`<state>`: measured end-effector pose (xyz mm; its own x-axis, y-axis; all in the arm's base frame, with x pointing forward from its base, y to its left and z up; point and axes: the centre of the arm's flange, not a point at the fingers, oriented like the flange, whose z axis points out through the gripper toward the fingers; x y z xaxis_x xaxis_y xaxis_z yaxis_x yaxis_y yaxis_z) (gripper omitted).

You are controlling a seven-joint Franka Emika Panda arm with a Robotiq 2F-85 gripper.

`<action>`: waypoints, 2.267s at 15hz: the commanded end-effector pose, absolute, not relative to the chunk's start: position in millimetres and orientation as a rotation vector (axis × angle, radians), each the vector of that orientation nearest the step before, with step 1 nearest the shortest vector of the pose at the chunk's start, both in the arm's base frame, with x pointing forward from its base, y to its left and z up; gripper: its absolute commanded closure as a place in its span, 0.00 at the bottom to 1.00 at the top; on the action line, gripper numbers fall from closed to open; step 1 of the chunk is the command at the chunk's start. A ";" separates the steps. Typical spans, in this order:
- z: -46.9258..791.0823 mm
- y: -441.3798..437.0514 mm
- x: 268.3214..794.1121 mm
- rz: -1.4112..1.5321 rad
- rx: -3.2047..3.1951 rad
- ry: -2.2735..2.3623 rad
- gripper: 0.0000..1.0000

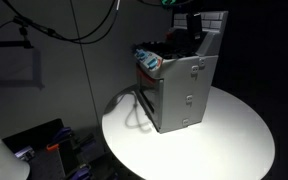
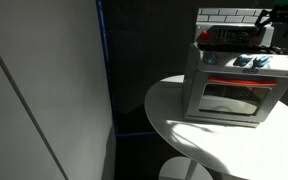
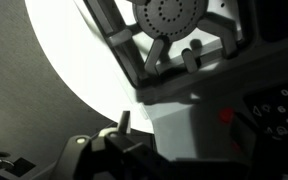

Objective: Press the top orange button on the right side of the stove twice

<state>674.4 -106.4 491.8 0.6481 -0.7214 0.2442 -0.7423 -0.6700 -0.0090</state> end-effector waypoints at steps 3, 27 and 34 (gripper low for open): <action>497.3 -106.3 683.4 0.374 2.766 -1.275 0.00; 495.0 -107.6 695.0 0.480 2.763 -1.259 0.00; 495.5 -106.2 690.4 0.469 2.764 -1.262 0.00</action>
